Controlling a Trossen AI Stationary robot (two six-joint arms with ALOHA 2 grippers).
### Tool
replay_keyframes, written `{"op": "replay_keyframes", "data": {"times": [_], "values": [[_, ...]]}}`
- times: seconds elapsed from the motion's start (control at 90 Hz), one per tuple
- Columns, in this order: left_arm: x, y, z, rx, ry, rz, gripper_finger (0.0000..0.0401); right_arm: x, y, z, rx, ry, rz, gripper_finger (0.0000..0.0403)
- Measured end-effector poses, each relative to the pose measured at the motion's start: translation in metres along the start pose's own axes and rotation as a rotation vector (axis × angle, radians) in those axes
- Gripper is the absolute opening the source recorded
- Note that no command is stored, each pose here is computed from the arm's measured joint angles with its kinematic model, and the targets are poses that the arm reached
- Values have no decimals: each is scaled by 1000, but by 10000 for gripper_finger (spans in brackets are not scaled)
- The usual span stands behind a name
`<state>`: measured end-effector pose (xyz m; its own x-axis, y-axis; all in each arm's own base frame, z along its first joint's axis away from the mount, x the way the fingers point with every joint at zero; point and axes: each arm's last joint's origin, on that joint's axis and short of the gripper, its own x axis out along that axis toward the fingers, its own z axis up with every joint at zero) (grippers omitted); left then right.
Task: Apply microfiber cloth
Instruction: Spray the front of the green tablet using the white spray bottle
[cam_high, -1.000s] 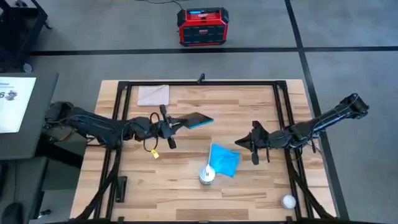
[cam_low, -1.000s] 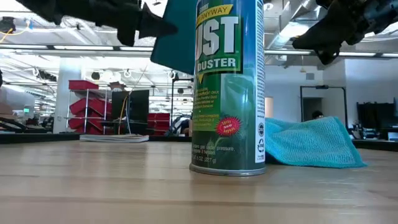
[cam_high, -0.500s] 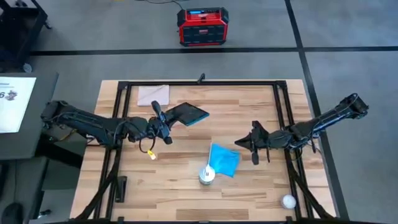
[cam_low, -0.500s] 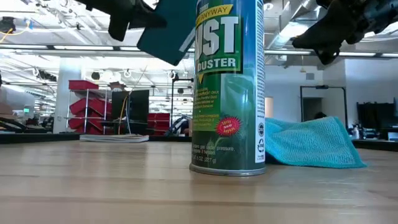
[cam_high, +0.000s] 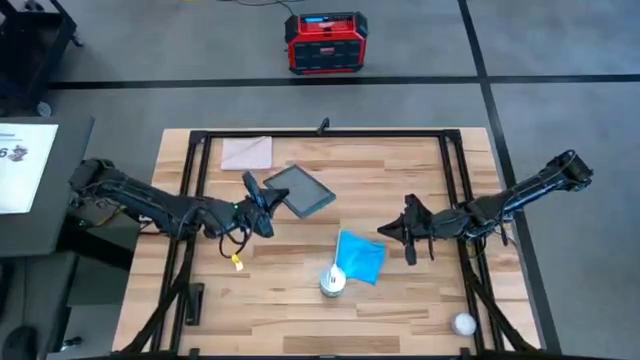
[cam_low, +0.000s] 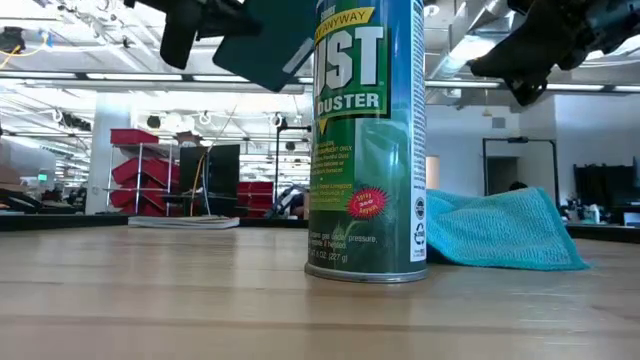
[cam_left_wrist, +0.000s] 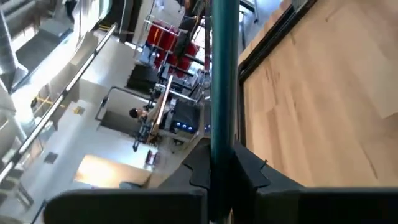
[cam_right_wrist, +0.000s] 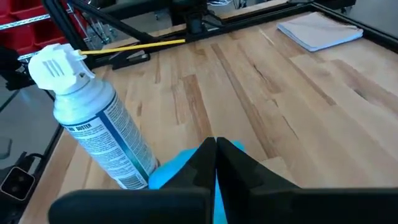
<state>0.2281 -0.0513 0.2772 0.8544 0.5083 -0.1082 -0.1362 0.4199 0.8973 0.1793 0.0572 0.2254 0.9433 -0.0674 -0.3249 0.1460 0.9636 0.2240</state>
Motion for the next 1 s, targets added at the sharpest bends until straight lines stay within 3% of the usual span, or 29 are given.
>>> {"op": "replay_keyframes", "data": {"times": [0.3,0.511,0.667,1.0], "values": [[11,-15,31,221,-20,-23,2,3,-4,9,65,-37,77,0],[18,-23,50,458,23,-3,2,6,-10,17,167,-39,181,0],[18,-30,61,565,10,29,2,7,-14,24,212,-53,281,0],[6,-41,77,634,-68,59,2,8,-24,36,254,-77,425,10]]}}
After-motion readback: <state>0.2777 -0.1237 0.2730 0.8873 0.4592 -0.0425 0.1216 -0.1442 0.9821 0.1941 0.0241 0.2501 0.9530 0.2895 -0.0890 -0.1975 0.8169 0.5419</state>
